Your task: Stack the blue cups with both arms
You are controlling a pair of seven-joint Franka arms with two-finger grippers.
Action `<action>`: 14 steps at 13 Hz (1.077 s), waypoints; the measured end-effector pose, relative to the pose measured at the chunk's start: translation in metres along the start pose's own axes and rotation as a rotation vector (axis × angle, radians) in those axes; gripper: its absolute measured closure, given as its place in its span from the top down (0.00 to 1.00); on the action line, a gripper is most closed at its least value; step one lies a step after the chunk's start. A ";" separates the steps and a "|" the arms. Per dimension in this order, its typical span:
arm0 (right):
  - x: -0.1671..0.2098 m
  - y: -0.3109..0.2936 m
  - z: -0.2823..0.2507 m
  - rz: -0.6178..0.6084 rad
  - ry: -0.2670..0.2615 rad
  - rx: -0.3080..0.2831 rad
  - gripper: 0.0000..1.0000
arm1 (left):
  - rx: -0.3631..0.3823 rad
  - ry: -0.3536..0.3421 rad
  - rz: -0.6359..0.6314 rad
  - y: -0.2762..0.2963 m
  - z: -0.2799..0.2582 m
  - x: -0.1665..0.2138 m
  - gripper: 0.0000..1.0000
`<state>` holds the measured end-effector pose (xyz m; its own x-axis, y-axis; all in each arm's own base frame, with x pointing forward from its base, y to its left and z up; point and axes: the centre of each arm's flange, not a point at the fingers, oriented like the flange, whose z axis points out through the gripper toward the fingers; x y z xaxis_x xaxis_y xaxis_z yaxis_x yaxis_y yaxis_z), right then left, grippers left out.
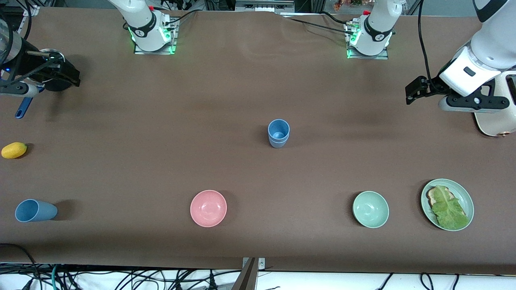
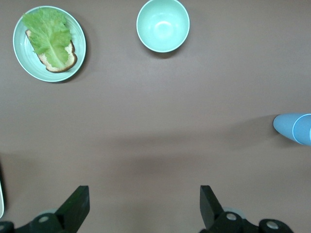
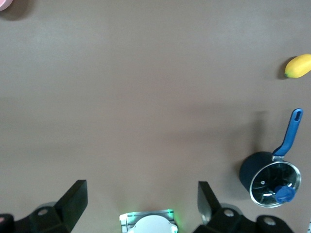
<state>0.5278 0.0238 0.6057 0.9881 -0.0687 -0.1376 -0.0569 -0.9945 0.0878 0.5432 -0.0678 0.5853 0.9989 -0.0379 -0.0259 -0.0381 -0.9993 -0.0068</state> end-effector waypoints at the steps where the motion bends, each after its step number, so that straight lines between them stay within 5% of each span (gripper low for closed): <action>1: 0.000 0.000 0.000 0.001 -0.004 0.009 1.00 | 0.000 0.004 0.000 0.000 -0.003 0.000 1.00; 14: -0.001 0.001 0.000 0.004 -0.009 0.026 1.00 | 0.001 -0.009 -0.002 -0.001 -0.003 -0.001 1.00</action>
<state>0.5270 0.0229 0.6058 0.9865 -0.0732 -0.1463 -0.0646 -0.9959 0.0628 0.5423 -0.0665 0.5881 0.9988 -0.0358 -0.0349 -0.0360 -0.9993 -0.0074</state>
